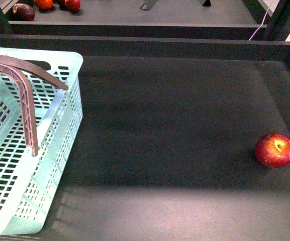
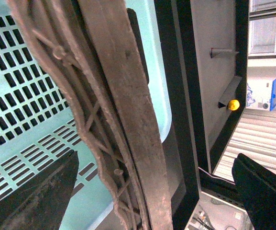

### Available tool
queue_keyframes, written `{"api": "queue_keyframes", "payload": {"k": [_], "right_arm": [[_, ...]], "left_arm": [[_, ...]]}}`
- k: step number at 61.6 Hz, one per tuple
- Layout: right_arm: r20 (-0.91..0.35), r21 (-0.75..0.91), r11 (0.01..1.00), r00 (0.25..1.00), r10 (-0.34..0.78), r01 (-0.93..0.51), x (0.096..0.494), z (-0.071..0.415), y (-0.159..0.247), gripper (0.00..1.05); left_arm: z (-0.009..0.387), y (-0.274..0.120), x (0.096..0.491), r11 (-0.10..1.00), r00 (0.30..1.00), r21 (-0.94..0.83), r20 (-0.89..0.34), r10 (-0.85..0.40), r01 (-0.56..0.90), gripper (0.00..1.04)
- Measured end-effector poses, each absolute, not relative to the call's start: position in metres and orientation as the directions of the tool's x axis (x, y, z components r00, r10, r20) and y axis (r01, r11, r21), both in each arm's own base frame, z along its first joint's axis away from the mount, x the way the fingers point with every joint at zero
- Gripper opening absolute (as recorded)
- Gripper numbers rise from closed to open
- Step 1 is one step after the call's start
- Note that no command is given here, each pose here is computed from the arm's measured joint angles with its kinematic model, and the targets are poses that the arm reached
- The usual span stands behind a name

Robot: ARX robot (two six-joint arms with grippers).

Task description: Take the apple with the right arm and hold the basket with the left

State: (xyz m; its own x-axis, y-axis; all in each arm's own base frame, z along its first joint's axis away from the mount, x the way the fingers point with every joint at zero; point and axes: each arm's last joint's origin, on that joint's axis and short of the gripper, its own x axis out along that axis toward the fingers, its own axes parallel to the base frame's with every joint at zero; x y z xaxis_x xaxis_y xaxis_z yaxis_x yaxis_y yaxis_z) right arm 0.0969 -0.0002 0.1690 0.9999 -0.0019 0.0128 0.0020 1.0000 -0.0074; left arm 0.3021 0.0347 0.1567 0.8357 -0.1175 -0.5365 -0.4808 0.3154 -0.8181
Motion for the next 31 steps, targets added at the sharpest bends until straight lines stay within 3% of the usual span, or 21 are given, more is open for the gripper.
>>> {"api": "queue_keyframes", "payload": {"k": [11,31], "right_arm": [[0.013,-0.007,1.000,1.000,-0.002,0.002,0.097,0.169,0.000,0.96],[0.013,-0.007,1.000,1.000,-0.002,0.002,0.097,0.169,0.000,0.96]], "left_arm": [[0.148,0.026,0.312,0.312,0.818,-0.802,-0.564,-0.113,-0.510,0.98],[0.137,0.021,0.323,0.320,0.794,-0.776,-0.599,-0.102,-0.544,0.44]]}}
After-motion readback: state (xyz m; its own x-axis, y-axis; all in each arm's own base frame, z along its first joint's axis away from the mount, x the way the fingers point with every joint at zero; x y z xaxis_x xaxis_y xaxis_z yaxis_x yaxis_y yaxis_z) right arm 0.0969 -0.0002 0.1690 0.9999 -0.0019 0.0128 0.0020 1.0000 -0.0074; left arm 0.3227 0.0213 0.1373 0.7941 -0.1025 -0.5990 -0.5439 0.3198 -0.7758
